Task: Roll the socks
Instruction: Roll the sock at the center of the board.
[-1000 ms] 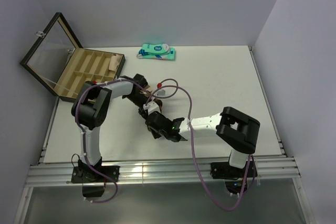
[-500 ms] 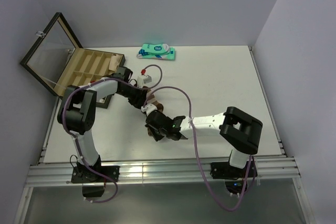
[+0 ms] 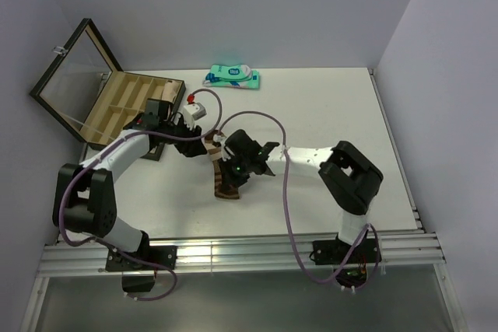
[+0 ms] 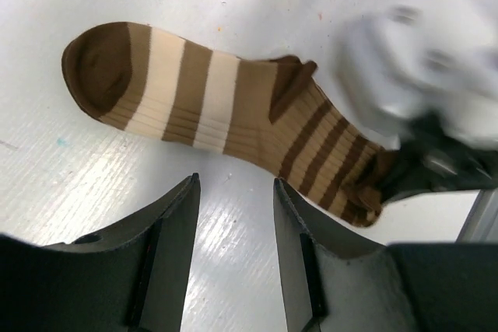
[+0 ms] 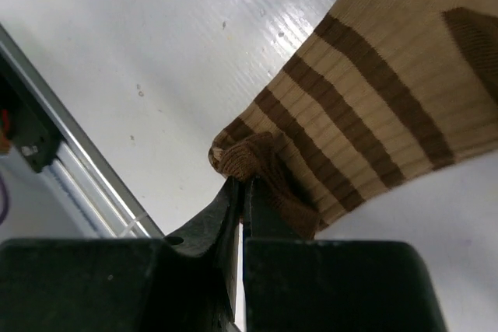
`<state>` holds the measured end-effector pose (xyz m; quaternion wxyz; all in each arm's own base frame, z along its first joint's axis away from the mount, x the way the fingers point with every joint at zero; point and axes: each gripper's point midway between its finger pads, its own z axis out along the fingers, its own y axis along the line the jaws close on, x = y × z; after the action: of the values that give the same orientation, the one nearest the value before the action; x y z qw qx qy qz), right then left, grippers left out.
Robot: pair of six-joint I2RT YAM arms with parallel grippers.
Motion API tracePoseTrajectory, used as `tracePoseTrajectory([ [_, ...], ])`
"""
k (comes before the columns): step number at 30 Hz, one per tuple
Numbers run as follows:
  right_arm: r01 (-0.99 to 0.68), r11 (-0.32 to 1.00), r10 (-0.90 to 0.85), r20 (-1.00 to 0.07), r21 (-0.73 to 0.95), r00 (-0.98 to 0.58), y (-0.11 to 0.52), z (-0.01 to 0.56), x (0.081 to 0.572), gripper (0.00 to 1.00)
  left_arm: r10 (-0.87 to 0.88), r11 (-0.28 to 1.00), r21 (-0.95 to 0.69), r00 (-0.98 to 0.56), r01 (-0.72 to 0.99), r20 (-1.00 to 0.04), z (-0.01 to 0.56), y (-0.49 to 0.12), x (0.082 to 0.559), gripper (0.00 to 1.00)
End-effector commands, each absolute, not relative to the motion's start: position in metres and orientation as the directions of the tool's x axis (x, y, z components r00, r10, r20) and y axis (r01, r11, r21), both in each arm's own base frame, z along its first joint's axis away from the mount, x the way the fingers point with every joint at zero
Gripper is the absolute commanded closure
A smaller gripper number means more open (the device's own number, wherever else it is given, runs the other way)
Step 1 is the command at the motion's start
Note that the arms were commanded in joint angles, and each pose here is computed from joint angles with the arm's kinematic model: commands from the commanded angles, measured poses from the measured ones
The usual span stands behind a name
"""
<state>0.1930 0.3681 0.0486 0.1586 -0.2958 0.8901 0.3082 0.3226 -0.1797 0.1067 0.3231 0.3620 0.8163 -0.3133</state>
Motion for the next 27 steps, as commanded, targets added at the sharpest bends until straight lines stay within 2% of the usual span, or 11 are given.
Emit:
tracePoseTrajectory([
  [1, -0.593, 0.555, -0.485, -0.352, 0.584, -0.801, 0.374, 0.044, 0.179, 1.00, 0.413, 0.514, -0.187, -0.433, 0.837, -0.802, 0.122, -0.176, 0.321, 0.52],
  [7, -0.517, 0.489, -0.485, -0.275, 0.703, -0.830, 0.382, 0.039, 0.183, 1.00, 0.502, 0.441, -0.086, -0.325, 0.894, -0.802, 0.118, -0.169, 0.300, 0.53],
  [10, -0.474, 0.449, -0.475, -0.246, 0.758, -0.845, 0.387, 0.041, 0.187, 1.00, 0.588, 0.385, -0.037, -0.276, 0.922, -0.760, 0.104, -0.167, 0.285, 0.53],
  [14, -0.390, 0.467, -0.435, -0.177, 0.794, -0.883, 0.388, 0.035, 0.199, 1.00, 0.670, 0.329, 0.064, -0.185, 0.942, -0.719, 0.082, -0.173, 0.263, 0.52],
  [19, -0.308, 0.478, -0.396, -0.110, 0.823, -0.911, 0.384, 0.024, 0.209, 1.00, 0.661, 0.262, 0.191, -0.032, 0.946, -0.750, 0.089, -0.194, 0.243, 0.47],
  [27, -0.199, 0.486, -0.350, -0.019, 0.851, -0.937, 0.384, 0.014, 0.212, 0.99, 0.661, 0.191, 0.331, 0.128, 0.924, -0.739, 0.088, -0.218, 0.222, 0.41],
])
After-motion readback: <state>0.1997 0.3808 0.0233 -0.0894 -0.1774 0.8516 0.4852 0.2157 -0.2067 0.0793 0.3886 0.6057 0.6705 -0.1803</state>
